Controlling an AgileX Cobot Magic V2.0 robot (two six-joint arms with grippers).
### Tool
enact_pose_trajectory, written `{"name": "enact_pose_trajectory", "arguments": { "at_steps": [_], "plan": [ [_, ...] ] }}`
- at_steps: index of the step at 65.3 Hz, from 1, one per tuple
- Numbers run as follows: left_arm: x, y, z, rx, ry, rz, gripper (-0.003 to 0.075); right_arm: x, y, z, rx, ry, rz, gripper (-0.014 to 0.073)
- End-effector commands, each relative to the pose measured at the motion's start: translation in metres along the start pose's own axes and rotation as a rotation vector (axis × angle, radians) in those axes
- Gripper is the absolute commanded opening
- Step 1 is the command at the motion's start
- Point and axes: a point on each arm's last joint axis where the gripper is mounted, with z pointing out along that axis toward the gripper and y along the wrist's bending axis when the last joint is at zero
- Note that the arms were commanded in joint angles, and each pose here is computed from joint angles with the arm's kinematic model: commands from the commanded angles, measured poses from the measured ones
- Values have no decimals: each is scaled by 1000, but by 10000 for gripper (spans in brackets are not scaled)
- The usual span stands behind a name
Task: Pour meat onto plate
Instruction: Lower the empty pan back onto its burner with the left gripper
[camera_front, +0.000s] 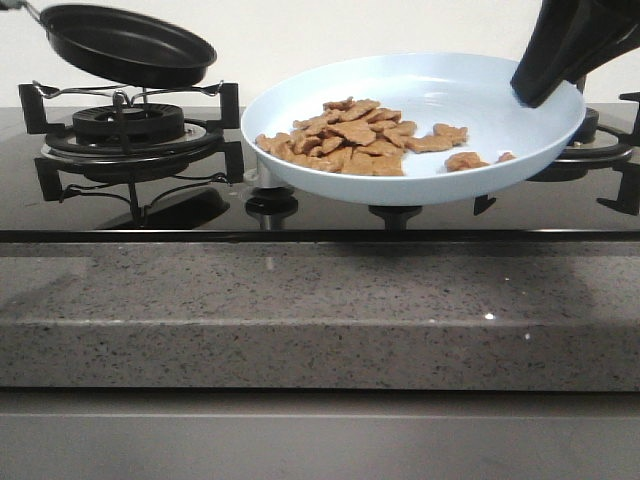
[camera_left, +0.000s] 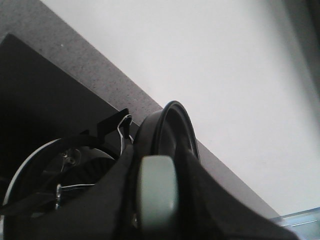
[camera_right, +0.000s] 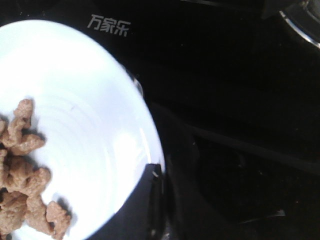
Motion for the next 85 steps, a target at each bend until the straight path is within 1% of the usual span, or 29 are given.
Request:
{"name": "enact_pose_trajectory", "arguments": {
  "at_steps": [1, 12, 17, 40, 47, 53, 59, 63, 64, 65, 72, 76, 80, 85],
  "plan": [
    [-14, -22, -4, 105, -64, -96, -20, -10, 6, -17, -25, -100, -1, -60],
    [-13, -7, 3, 75, -53, -142, -20, -10, 6, -17, -25, -100, -1, -60],
    [-10, -4, 6, 90, -32, -149, -20, -10, 6, -17, -25, -100, -1, -60],
    [-14, 1, 1, 89, -31, -146, -20, -10, 6, -17, -25, -100, -1, -60],
    [-13, 2, 0, 98, -3, -125, -20, -10, 6, -17, -25, -100, -1, -60],
    [-10, -2, -1, 131, 31, -116, -13, -10, 6, -17, -25, -100, -1, -60],
    [-10, -2, -1, 139, 37, -115, 45, -10, 6, -17, -25, -100, -1, -60],
    [-9, -2, -1, 140, 39, -114, 124, -10, 6, -17, -25, -100, -1, -60],
    [-10, -2, -1, 140, 39, -114, 134, -10, 6, -17, -25, -100, -1, -60],
    [-9, -2, -1, 139, 40, -112, 165, -10, 6, -17, -25, -100, -1, -60],
    [-9, -2, -1, 137, 42, -110, 318, -10, 6, -17, -25, -100, -1, -60],
    [-9, -1, -1, 132, 46, -104, 380, -10, 6, -17, -25, -100, -1, -60],
    [-9, -1, -2, 127, 50, -97, 424, -10, 6, -17, -25, -100, -1, -60],
    [-10, 1, -5, 117, 58, -79, 442, -10, 6, -17, -25, -100, -1, -60]
  ]
}}
